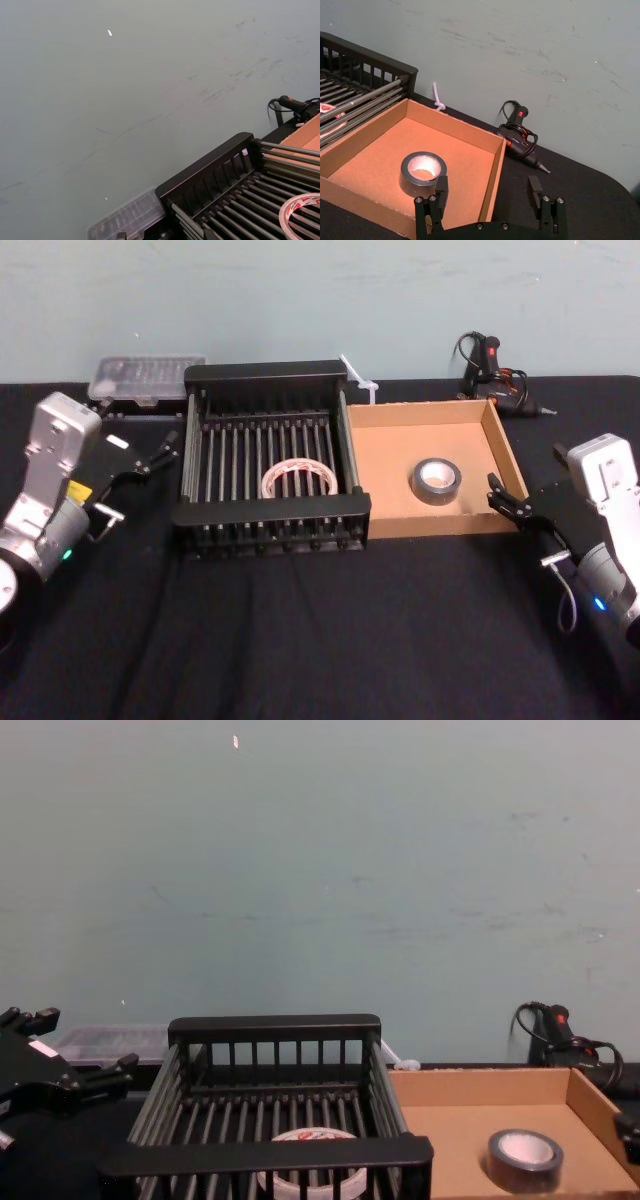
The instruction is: Pick up the white tape and place it into the black box , Pick up the silver tape and place it into the brown box.
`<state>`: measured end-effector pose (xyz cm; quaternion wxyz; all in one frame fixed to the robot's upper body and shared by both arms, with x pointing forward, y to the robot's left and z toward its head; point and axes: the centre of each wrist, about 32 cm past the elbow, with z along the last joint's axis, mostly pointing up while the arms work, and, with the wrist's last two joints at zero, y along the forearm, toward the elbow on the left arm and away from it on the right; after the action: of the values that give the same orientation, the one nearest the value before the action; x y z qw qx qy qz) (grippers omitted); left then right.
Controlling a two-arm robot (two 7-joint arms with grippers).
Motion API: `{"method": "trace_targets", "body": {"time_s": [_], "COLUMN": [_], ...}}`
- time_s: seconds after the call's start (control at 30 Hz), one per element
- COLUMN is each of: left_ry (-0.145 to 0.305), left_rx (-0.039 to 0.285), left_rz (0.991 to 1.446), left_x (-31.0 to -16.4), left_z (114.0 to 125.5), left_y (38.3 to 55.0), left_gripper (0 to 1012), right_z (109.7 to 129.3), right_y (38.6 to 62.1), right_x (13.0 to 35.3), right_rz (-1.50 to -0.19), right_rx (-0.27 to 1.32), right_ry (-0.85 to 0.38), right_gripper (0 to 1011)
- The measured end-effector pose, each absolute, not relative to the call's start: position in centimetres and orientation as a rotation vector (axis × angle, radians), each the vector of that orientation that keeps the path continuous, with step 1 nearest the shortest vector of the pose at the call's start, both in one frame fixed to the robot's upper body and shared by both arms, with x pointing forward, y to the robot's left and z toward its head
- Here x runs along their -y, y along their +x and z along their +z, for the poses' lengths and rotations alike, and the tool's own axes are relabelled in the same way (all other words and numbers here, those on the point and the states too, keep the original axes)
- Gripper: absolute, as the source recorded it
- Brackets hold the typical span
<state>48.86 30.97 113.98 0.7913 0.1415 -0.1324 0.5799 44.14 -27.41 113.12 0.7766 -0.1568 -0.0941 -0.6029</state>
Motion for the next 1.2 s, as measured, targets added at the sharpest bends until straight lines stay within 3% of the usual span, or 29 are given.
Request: {"method": "trace_targets", "body": {"time_s": [1.2], "left_ry": [0.304], "left_rx": [0.285], "left_rz": [1.248], "left_x": [-30.97], "left_z": [113.98], "left_y": [48.86], "left_gripper": [1001], "right_z": [113.15], "right_y": [44.12], "right_x": [27.39], "right_rz": [-1.301], "right_rx": [0.206], "right_ry": [-0.339], "right_gripper": [1002]}}
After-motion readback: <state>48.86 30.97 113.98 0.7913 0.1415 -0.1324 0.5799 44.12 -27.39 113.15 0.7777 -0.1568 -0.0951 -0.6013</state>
